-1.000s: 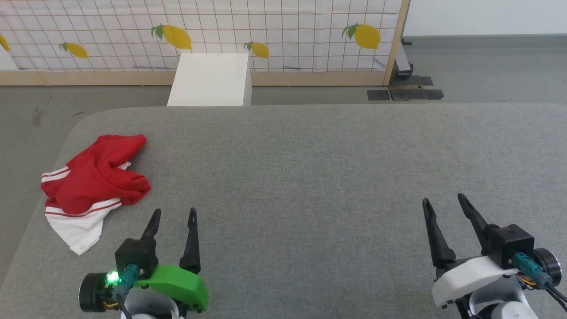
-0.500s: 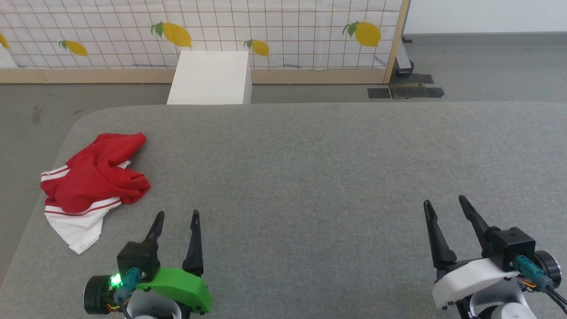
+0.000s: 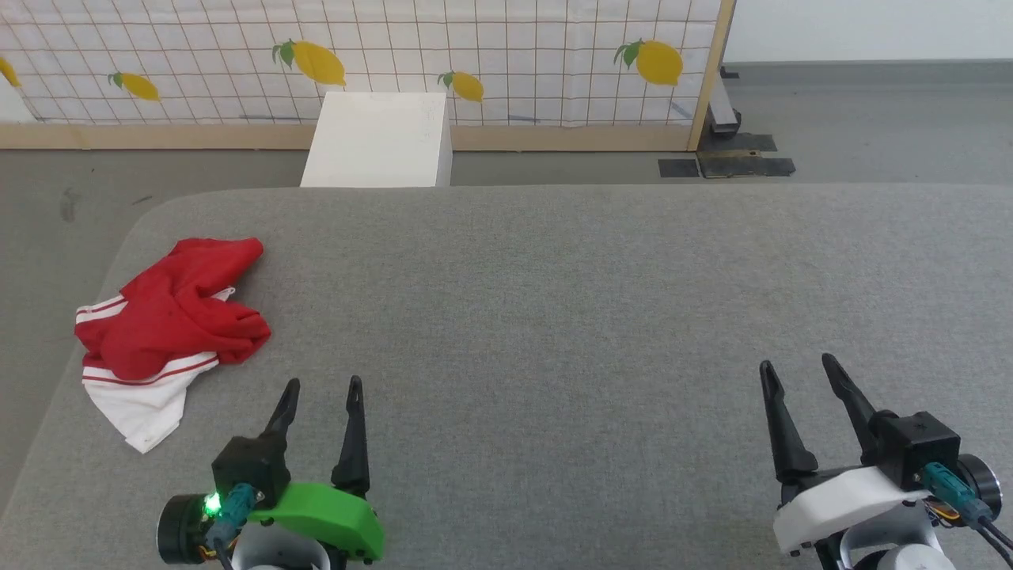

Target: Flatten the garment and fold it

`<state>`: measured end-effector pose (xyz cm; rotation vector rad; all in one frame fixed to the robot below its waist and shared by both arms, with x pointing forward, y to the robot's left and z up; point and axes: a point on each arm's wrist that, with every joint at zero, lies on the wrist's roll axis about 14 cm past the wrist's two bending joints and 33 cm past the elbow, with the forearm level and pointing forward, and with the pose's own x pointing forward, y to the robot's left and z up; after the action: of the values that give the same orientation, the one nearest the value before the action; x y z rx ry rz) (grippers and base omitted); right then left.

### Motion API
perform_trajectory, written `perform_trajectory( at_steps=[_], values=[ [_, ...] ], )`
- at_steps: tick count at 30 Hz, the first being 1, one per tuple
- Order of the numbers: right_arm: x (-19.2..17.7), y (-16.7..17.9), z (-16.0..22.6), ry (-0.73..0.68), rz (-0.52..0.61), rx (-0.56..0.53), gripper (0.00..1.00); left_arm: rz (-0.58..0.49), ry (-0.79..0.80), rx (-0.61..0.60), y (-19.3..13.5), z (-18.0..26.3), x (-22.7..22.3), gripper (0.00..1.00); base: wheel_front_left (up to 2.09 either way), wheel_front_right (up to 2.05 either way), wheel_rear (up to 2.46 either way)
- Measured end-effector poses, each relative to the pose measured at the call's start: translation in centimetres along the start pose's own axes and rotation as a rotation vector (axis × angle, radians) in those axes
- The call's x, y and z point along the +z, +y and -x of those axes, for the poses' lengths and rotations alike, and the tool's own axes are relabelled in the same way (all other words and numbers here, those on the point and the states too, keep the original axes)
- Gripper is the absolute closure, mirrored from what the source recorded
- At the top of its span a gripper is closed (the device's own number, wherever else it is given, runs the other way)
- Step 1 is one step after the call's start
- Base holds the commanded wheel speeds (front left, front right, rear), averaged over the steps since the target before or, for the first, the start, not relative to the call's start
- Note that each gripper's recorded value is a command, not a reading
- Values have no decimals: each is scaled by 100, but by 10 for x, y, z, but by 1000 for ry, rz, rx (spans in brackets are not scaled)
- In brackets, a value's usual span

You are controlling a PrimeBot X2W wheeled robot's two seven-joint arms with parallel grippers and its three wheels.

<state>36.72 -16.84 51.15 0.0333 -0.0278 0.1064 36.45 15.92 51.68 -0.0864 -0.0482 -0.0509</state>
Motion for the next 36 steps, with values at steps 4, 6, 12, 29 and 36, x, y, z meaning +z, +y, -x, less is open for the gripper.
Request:
perform_trajectory(
  at_steps=[4, 6, 12, 29, 36],
  values=[
    [-1, 0, 0, -3, -2, -1, 0, 11, -4, -1, -1, 0, 0, 0, 0, 0, 0],
    [-2, 0, 0, -2, -6, -1, 0, 12, -6, -2, -1, 0, 0, 0, 0, 0, 0],
    [-3, 1, 0, -7, -11, 2, 0, 20, -9, -1, -1, 2, -1, 0, 0, 0, 0],
    [-6, 41, -15, -8, 1, 128, 0, 21, -47, 104, 29, 24, 5, 0, 0, 0, 0],
    [-5, 69, -24, -17, -5, 210, 0, 18, -67, 178, 50, 41, 8, 0, 0, 0, 0]
  ],
)
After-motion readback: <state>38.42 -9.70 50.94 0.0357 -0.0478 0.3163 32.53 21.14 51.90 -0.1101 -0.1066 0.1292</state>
